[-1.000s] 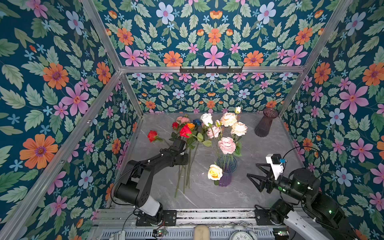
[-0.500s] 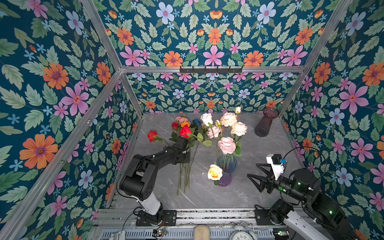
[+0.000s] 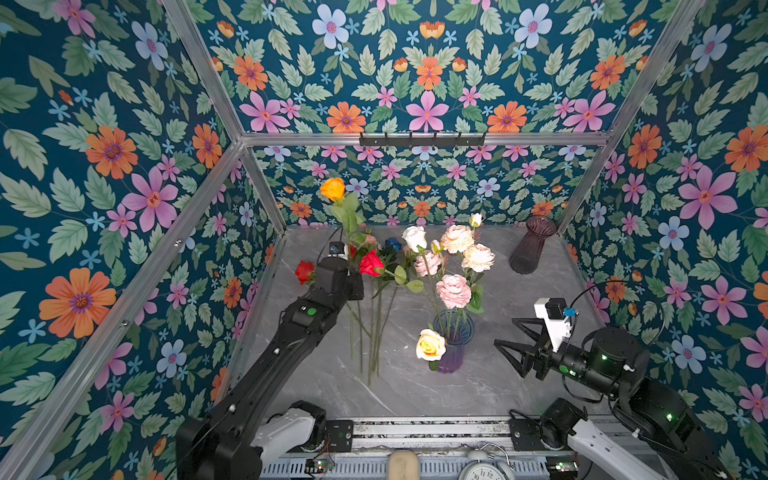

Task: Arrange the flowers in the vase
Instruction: 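Raise the yellow rose with the left gripper while the right gripper reaches its stem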

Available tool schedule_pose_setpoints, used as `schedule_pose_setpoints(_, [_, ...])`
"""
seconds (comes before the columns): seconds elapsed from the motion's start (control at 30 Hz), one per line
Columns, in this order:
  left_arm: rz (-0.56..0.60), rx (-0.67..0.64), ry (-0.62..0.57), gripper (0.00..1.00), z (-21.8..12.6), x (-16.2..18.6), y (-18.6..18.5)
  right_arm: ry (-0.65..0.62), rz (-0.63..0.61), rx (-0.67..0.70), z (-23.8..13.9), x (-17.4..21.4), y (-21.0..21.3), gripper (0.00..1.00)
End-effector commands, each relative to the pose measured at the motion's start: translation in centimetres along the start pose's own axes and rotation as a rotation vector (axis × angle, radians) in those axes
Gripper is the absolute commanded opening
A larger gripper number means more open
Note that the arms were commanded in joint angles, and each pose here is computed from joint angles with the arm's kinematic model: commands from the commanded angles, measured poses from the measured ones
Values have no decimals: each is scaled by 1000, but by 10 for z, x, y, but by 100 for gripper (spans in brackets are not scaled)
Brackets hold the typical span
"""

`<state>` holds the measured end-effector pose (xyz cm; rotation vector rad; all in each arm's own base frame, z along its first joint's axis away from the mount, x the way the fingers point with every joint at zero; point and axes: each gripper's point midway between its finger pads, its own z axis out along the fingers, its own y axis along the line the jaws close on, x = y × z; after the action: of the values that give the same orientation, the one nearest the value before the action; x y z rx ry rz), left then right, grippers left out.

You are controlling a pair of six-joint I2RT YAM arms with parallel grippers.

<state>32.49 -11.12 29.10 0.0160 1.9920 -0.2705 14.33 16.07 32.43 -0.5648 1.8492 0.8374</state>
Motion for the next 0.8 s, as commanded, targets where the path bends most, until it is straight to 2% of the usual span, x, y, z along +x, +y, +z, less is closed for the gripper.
schedule_pose_setpoints(0.0, [-20,129,-269,0,-67,-66,-15,-16,-55,-32,4,-26,10,90])
schedule_pose_setpoints(0.07, [-22,259,-454,0,-121,-102,-30,-9,-61,-50,9,-38,15,90])
schedule_pose_setpoints(0.13, [54,494,-612,0,-177,-127,-64,-27,-72,-113,11,-52,28,94])
schedule_pose_setpoints(0.17, [96,607,-653,0,-196,-134,-81,-39,-75,-145,11,-58,34,94])
schedule_pose_setpoints(0.2, [154,769,-664,0,-217,-137,-106,-57,-77,-180,12,-67,41,95])
schedule_pose_setpoints(0.27, [194,1068,-606,0,-242,-140,-145,-75,-86,-269,13,-82,58,95])
schedule_pose_setpoints(0.33, [150,1277,-552,0,-258,-147,-165,-78,-103,-385,12,-98,80,92])
schedule_pose_setpoints(0.4, [121,1376,-575,0,-272,-150,-169,-84,-116,-511,8,-114,102,88])
schedule_pose_setpoints(0.5, [96,1418,-542,0,-271,-150,-174,-128,-143,-611,-1,-148,124,84])
schedule_pose_setpoints(0.6, [96,1430,-520,0,-266,-146,-177,-155,-186,-652,-1,-180,136,83])
schedule_pose_setpoints(0.77, [103,1436,-488,0,-259,-142,-181,-182,-246,-633,30,-220,136,82])
